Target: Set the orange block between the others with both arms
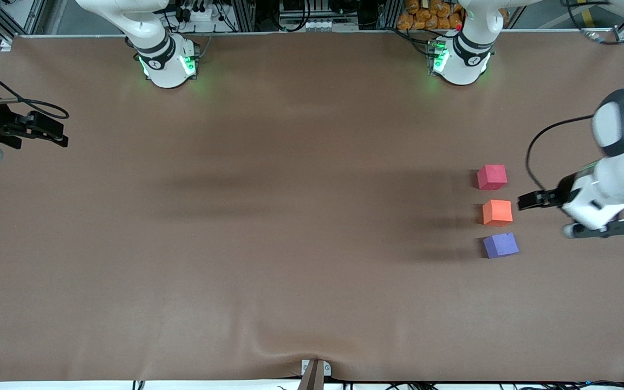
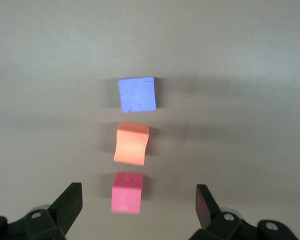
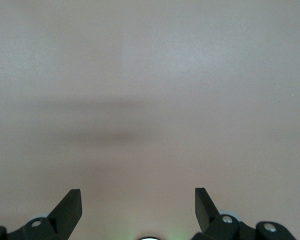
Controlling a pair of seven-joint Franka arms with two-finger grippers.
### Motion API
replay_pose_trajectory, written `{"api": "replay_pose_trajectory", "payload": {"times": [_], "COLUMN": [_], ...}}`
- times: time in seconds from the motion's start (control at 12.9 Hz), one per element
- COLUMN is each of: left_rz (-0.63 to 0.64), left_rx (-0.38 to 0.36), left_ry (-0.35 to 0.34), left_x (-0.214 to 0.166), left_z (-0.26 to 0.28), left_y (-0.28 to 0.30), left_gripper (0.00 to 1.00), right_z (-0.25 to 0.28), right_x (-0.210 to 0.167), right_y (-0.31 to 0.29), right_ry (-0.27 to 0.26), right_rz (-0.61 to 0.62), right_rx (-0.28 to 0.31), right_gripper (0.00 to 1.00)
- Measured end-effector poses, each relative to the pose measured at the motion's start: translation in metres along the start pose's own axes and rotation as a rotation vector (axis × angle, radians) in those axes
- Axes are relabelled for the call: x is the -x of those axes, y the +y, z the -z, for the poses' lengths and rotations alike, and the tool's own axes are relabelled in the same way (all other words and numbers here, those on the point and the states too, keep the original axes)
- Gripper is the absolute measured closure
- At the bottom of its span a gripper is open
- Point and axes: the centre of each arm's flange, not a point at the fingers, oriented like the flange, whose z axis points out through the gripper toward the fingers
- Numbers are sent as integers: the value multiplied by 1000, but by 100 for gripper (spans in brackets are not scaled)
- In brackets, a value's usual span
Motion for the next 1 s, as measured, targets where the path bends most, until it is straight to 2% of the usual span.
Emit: {"api": "replay_pose_trajectory", "payload": {"times": [0.15, 0.39, 1.0], "left_rz": [4, 2, -30], "left_rx": [0, 0, -5], "left_ry": [13, 44, 89], "left_x": [4, 17, 56], "left_z": [51, 92, 145], "left_y": [-3, -2, 18], "left_gripper": [0, 0, 0], "right_z": [0, 0, 0], "right_x": [0, 0, 0], "right_y": [0, 0, 0], "right_ry": [0, 0, 1], "right_rz": [0, 0, 0], "right_rx": [0, 0, 0], "right_gripper": [0, 0, 0]}}
